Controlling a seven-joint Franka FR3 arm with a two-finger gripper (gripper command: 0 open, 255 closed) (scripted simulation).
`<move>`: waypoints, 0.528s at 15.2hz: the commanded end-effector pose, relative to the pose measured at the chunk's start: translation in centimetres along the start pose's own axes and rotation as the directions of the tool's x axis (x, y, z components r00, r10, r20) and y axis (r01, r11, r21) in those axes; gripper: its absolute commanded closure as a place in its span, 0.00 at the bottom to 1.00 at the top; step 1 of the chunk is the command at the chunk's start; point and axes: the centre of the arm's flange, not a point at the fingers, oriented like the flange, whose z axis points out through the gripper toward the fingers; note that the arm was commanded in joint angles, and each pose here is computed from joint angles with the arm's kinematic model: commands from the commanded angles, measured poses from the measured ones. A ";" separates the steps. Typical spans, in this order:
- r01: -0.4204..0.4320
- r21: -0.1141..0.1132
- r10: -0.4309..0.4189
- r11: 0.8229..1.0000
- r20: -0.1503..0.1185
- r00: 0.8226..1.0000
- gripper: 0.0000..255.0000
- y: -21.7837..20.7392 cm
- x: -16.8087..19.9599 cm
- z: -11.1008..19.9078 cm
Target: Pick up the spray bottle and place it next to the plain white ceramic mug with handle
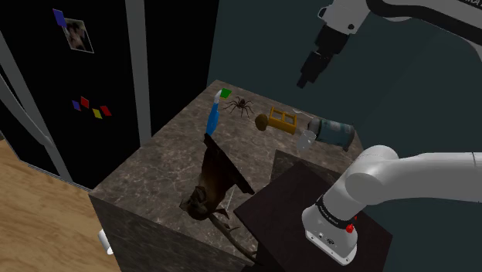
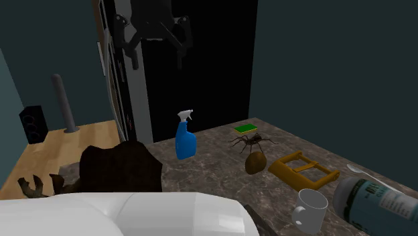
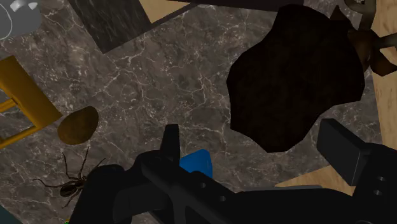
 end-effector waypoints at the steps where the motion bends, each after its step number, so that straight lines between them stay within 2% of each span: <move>1: 0.000 0.000 0.000 1.000 0.000 1.000 0.00 0.0 0.0 0.0; 4: -0.084 0.015 0.084 0.996 0.036 0.996 0.00 -0.4 3.9 2.0; 8: -0.196 0.030 0.193 0.980 0.085 0.977 0.00 -0.6 9.0 4.8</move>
